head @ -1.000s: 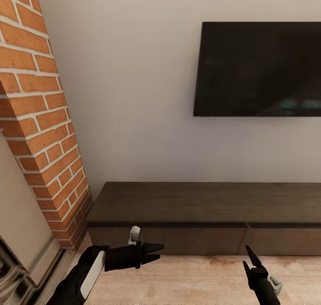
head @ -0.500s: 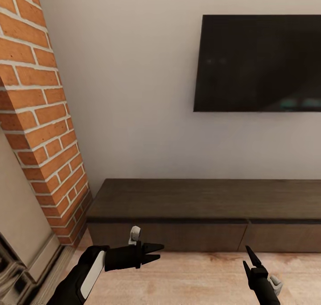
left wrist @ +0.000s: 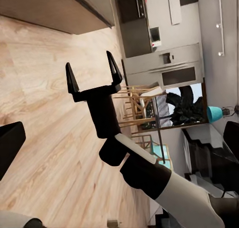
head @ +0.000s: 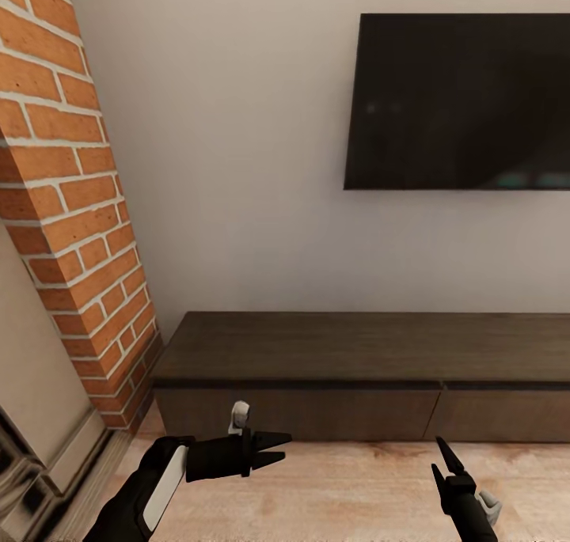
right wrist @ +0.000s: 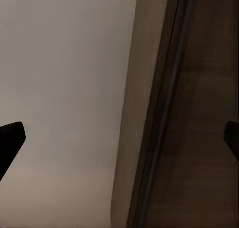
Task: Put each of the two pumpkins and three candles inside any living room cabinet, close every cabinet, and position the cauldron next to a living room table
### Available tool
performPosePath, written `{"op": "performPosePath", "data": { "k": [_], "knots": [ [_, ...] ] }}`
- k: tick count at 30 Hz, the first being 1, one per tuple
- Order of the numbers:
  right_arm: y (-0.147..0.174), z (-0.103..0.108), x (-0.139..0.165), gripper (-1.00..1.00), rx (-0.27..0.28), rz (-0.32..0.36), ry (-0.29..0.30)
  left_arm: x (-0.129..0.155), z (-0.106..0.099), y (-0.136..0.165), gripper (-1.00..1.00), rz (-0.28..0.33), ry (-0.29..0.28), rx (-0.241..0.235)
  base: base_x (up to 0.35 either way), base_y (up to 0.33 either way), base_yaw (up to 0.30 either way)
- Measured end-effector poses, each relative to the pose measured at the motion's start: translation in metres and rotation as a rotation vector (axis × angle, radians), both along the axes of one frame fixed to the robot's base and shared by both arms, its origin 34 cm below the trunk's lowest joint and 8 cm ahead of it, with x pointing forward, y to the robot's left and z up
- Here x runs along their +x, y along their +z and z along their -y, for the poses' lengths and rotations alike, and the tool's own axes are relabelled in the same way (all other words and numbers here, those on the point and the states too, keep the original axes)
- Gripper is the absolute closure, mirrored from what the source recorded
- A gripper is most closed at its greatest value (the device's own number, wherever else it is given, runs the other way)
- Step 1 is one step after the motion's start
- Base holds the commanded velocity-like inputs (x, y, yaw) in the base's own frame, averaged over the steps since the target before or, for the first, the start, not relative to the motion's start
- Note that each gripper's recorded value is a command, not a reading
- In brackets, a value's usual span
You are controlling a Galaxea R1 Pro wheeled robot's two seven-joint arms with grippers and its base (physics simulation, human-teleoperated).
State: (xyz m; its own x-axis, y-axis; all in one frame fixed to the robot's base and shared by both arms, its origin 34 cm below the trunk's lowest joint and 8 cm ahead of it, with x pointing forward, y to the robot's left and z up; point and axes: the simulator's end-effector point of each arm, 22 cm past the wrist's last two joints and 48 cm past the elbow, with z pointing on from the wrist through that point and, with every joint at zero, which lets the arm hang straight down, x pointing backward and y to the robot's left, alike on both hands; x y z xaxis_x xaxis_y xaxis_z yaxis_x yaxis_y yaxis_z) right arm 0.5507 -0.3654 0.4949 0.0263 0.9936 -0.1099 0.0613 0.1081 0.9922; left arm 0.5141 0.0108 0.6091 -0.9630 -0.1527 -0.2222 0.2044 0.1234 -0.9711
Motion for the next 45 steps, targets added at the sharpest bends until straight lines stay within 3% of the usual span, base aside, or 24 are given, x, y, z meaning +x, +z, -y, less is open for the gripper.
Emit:
{"op": "performPosePath", "data": {
  "k": [7, 37, 45],
  "knots": [
    [-0.017, 0.000, -0.004, -1.00, 0.001, -0.007, 0.000, -0.005, 0.000, -0.011, -1.00, 0.004, -0.006, -0.022, 0.000, 0.000, 0.000],
    [-0.085, 0.000, -0.021, -1.00, 0.001, -0.011, 0.000, -0.023, 0.001, -0.077, -1.00, 0.005, -0.007, -0.025, 0.000, 0.000, 0.000],
    [-0.101, 0.000, -0.025, -1.00, 0.001, -0.044, 0.000, -0.022, 0.001, -0.091, -1.00, -0.027, -0.007, -0.025, 0.000, 0.000, 0.000]
  ]
}}
